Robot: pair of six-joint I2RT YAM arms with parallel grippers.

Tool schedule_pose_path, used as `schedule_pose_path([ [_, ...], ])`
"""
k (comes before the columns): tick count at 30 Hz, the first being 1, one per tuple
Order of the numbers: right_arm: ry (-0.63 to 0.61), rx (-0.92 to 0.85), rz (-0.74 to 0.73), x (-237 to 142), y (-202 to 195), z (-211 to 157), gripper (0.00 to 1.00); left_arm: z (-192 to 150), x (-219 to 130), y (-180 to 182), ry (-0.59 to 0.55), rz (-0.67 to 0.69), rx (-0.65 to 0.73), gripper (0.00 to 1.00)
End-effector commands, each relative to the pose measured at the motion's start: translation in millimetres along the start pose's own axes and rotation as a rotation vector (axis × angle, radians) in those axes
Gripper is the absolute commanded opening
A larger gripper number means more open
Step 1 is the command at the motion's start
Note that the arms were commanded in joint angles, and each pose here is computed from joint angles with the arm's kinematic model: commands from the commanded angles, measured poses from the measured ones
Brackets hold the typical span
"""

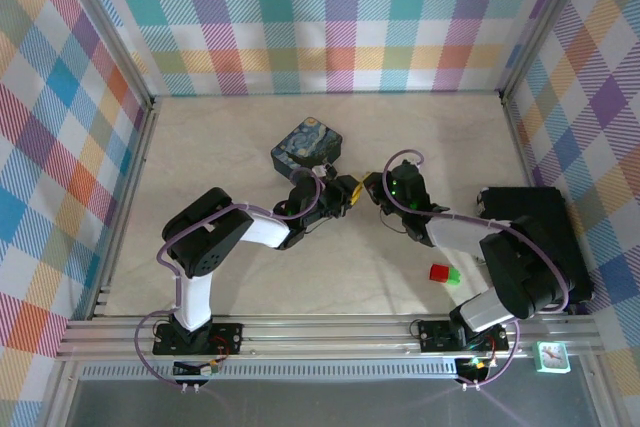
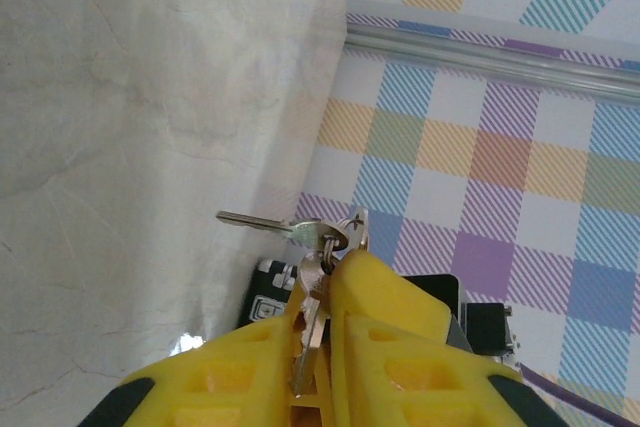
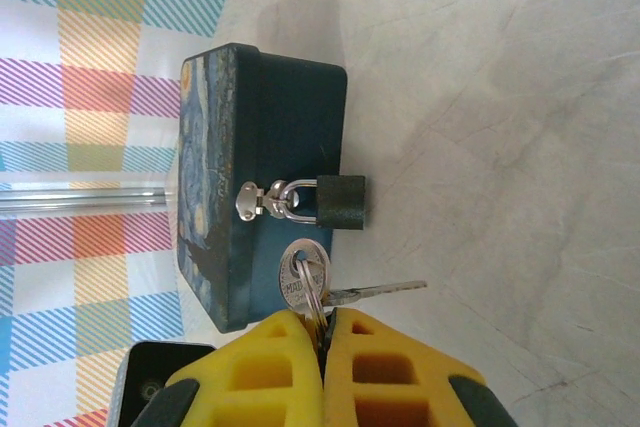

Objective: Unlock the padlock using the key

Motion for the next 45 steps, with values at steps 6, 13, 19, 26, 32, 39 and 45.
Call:
schedule_pose_path([
  [6,-0.003,0.007,0.031,-2,4,-2,0.0,-2,2,-17,-0.008,-0.09,-0.018,0.0],
  [13,-0.017,-0.115,0.019,-24,12,0,0.39,11,5,-22,0.019,-0.119,0.053,0.0],
  [19,-0.067,-0.373,-0.015,-67,13,11,0.75,35,4,-22,0.102,-0.051,0.186,0.0],
  [26,0.113,-0.654,0.083,-98,35,11,0.85,49,0,-51,0.263,-0.008,0.45,0.0],
  [32,0.393,-0.687,0.226,-102,57,12,0.75,41,-11,-80,0.52,-0.067,0.67,0.0],
  [39,0.492,-0.693,0.345,-99,72,24,0.65,20,-37,-87,0.8,-0.113,0.823,0.0],
  [45,0.556,-0.661,0.425,-97,76,25,0.53,11,-60,-85,0.908,-0.121,0.895,0.0],
])
Point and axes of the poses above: each hand's point on the last joint's axis, 136 mm out from that joint toward the fingers, its own x axis out along the fingers, its own y axis along the line the jaws close on, z = x × y, the point moved 5 cm from there along -x, back along the fingers, and after that the axes turned 15 degrees about x, right-handed, at the moved point
